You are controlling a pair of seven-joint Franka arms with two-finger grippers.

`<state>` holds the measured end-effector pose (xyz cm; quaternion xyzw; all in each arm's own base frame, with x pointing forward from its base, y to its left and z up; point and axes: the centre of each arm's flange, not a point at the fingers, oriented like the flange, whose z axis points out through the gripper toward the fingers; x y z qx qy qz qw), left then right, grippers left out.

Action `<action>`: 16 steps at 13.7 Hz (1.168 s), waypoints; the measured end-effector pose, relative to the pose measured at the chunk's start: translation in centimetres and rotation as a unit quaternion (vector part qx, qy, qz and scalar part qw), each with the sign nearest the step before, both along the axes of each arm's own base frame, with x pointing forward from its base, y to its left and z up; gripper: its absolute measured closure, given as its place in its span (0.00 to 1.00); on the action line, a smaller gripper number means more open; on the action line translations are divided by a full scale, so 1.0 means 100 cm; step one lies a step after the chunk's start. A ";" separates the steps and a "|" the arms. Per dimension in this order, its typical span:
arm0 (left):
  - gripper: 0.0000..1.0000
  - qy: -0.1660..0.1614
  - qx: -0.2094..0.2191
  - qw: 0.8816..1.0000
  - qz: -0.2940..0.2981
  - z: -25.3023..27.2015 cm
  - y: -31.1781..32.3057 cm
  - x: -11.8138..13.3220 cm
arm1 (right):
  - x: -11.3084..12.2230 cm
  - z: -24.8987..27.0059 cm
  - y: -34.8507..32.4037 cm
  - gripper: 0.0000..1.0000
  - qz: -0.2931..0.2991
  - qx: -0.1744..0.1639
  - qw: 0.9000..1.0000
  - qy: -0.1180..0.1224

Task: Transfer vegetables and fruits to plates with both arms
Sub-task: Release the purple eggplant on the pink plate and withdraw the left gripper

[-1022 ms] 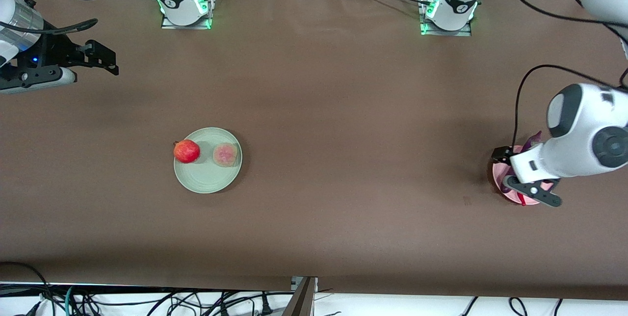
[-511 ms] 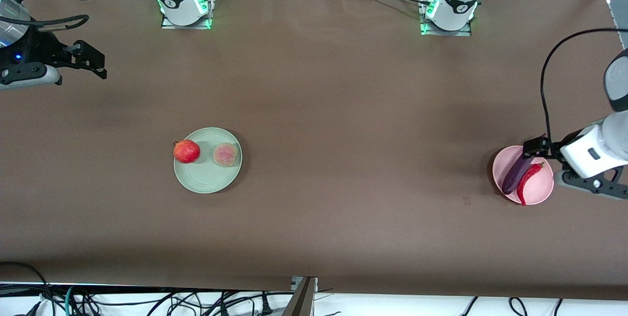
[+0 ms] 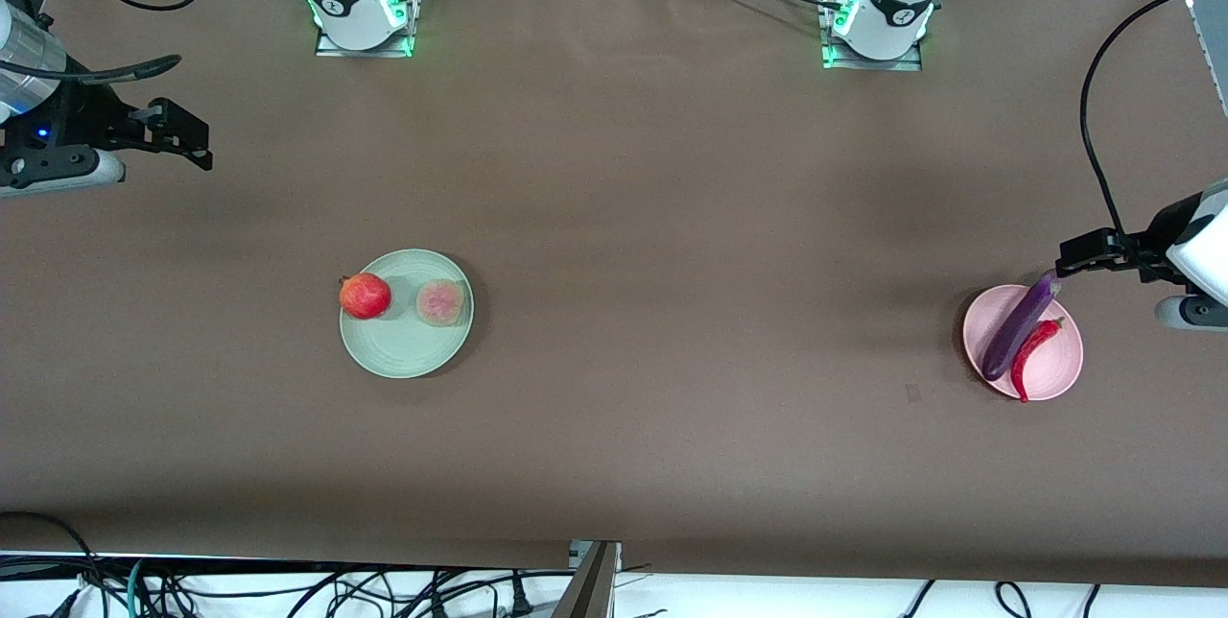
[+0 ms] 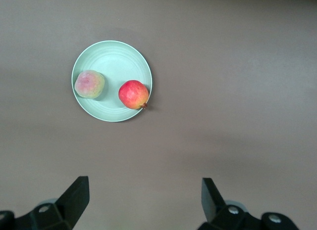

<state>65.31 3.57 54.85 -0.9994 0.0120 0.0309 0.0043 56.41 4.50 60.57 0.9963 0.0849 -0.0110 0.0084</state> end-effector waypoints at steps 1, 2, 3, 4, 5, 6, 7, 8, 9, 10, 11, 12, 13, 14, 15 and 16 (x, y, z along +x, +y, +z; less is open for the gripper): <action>0.00 -0.006 0.000 1.000 0.001 0.006 0.000 0.000 | 0.000 0.000 0.000 0.00 0.000 0.000 1.000 0.000; 0.00 -0.013 0.001 1.000 0.002 0.014 -0.001 -0.001 | 0.000 0.000 0.000 0.00 0.000 0.000 1.000 -0.001; 0.00 -0.015 0.004 1.000 0.003 0.024 -0.002 -0.005 | 0.000 0.001 0.000 0.00 0.000 0.000 1.000 -0.001; 0.00 -0.011 0.009 1.000 0.000 0.034 -0.004 -0.012 | 0.000 0.001 0.000 0.00 0.000 0.000 1.000 -0.001; 0.00 -0.008 0.015 1.000 -0.009 0.045 -0.008 -0.021 | 0.000 0.001 0.000 0.00 0.000 0.000 1.000 -0.001; 0.00 -0.007 0.022 1.000 -0.019 0.055 -0.016 -0.029 | 0.000 0.001 0.000 0.00 0.000 0.000 1.000 -0.001; 0.00 -0.007 0.030 0.999 -0.024 0.060 -0.025 -0.037 | 0.000 0.001 0.000 0.00 0.000 0.000 1.000 -0.001; 0.00 -0.012 0.031 0.999 -0.022 0.061 -0.032 -0.044 | 0.000 0.001 0.000 0.00 0.000 0.000 1.000 0.000; 0.00 -0.027 0.020 0.999 -0.018 0.060 -0.039 -0.049 | 0.000 0.001 0.001 0.00 0.000 0.000 1.000 0.000; 0.00 -0.044 0.008 0.999 -0.013 0.057 -0.045 -0.056 | 0.000 0.001 0.001 0.00 0.001 0.000 1.000 0.000; 0.00 -0.054 0.003 0.998 -0.012 0.052 -0.046 -0.065 | 0.000 0.001 0.001 0.00 0.001 0.000 1.000 0.000; 0.00 -0.056 0.003 0.998 -0.017 0.048 -0.049 -0.076 | 0.000 0.001 0.001 0.00 0.001 0.000 1.000 0.000; 0.00 -0.054 0.005 0.998 -0.024 0.047 -0.055 -0.086 | 0.000 0.001 0.001 0.00 0.001 0.000 1.000 0.000; 0.00 -0.051 0.006 0.998 -0.030 0.046 -0.061 -0.093 | 0.000 0.000 0.001 0.00 0.000 0.000 1.000 0.001; 0.00 -0.050 0.007 0.998 -0.035 0.045 -0.065 -0.096 | 0.000 0.000 0.001 0.00 0.000 0.000 1.000 0.001; 0.00 -0.049 0.006 0.998 -0.037 0.044 -0.068 -0.097 | 0.000 0.000 0.001 0.00 -0.002 0.000 1.000 0.002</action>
